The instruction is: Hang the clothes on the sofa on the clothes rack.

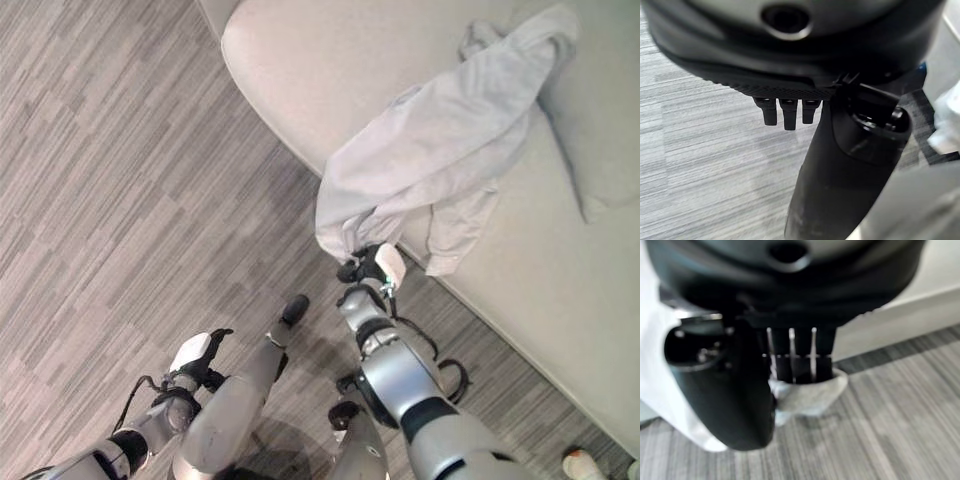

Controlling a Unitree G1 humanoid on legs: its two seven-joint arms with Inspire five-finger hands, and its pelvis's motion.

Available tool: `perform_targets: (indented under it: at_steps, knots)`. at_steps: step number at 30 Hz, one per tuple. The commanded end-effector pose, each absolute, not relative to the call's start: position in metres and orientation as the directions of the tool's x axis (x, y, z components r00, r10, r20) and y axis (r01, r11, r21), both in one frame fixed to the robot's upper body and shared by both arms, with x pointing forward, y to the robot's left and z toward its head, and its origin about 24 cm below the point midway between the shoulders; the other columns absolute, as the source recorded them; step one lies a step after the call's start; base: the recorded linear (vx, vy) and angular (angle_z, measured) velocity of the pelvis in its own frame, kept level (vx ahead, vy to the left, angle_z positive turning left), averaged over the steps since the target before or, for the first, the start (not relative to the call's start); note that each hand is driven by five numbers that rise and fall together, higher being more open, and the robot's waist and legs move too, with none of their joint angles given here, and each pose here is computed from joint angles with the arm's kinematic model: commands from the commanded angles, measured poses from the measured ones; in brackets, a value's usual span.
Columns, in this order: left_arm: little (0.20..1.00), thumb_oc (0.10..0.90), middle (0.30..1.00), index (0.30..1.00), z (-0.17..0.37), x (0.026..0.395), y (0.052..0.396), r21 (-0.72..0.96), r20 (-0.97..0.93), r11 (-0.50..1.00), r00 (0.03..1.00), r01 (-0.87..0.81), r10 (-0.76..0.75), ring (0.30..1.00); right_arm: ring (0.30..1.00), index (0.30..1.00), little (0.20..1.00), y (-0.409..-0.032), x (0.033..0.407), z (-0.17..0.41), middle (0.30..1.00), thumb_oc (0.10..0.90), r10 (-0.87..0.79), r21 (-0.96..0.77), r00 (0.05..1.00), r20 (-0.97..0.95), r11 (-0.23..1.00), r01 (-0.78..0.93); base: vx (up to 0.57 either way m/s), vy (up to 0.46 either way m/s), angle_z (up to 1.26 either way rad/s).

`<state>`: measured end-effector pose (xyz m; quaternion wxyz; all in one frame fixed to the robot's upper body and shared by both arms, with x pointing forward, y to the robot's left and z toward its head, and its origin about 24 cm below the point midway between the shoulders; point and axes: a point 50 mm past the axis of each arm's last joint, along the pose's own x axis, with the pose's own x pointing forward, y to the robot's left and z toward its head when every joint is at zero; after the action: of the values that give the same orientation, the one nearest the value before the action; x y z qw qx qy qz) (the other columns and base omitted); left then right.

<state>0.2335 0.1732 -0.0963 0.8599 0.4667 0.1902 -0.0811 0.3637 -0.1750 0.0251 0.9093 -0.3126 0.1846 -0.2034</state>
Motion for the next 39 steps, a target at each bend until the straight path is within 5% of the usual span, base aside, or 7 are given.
perform_targets:
  at_steps: [1,12,13,22,33,34,39]
  knots:
    - [0.900,0.800,0.900,0.900,-0.114,0.204,0.197,0.786,-0.465,0.523,0.873,0.331,0.147,0.900,0.300,0.300,0.300,-0.183,0.362,0.028,0.300,0.400,-0.528,-0.564,0.835,-0.155,0.742,0.364,0.04,-0.008,-0.04]
    - [0.900,0.800,0.900,0.900,-0.123,0.181,0.216,0.743,-0.519,0.615,0.808,0.264,0.280,0.900,0.300,0.300,0.300,-0.129,0.350,0.059,0.300,0.400,-0.285,0.156,0.958,-0.041,0.945,0.288,0.05,-0.033,-0.22]
    - [0.900,0.800,0.900,0.900,-0.123,0.177,0.215,0.732,-0.527,0.621,0.810,0.279,0.258,0.900,0.300,0.300,0.300,-0.128,0.348,0.078,0.300,0.400,-0.250,0.296,0.967,0.036,0.927,0.229,0.10,-0.046,-0.18]
    - [0.900,0.800,0.900,0.900,-0.119,0.168,0.217,0.657,-0.548,0.711,0.807,0.250,0.222,0.900,0.300,0.300,0.300,-0.131,0.349,0.146,0.300,0.400,-0.233,0.667,0.944,0.234,0.745,0.018,0.05,-0.026,-0.04]
    - [0.900,0.800,0.900,0.900,-0.073,0.197,0.211,0.634,-0.355,0.751,0.932,0.184,0.072,0.900,0.300,0.300,0.300,-0.104,0.355,0.332,0.300,0.400,-0.209,0.658,0.736,0.644,0.643,-0.393,0.00,0.002,-0.22]
    - [0.900,0.800,0.900,0.900,-0.055,0.208,0.228,0.727,-0.231,0.681,0.966,0.089,0.120,0.900,0.300,0.300,0.300,-0.099,0.342,0.386,0.300,0.400,-0.210,0.582,0.637,0.741,0.674,-0.455,-0.04,-0.067,-0.34]
    - [0.900,0.800,0.900,0.900,-0.028,0.222,0.255,0.808,0.004,0.573,0.974,-0.138,0.228,0.900,0.300,0.300,0.300,-0.104,0.333,0.438,0.300,0.400,-0.207,0.488,0.546,0.812,0.754,-0.440,-0.01,-0.049,-0.08]
